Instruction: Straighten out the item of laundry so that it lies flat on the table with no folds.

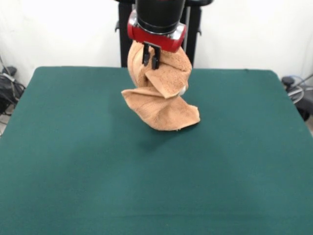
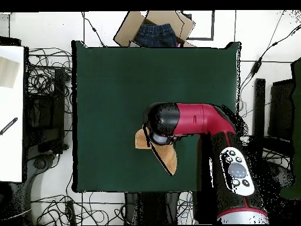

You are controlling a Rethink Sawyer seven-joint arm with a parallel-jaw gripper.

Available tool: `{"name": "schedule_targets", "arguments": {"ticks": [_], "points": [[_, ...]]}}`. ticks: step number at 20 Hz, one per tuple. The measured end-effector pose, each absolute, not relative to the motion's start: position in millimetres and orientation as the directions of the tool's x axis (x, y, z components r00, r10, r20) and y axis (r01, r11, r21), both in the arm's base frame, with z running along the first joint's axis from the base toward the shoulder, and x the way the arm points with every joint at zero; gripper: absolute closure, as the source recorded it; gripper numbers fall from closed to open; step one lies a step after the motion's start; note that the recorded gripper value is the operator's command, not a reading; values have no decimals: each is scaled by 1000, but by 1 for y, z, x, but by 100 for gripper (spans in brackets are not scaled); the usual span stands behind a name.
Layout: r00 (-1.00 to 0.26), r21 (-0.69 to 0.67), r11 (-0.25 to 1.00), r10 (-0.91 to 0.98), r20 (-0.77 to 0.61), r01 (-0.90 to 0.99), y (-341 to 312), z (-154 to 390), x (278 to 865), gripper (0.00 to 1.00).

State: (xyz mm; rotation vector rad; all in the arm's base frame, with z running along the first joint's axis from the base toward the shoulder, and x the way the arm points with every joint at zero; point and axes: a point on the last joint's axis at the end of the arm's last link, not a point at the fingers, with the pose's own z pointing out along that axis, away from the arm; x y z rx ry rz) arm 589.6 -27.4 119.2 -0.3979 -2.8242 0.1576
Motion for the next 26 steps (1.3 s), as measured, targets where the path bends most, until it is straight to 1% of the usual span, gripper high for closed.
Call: {"name": "schedule_targets", "arguments": {"ticks": [10,14,26], "points": [[-894,-178,950,302,330,255,-33,132,593,100],[-897,-178,951,298,326,251,-30,134,595,100],[-920,-165,962,258,294,217,6,150,597,100]]}}
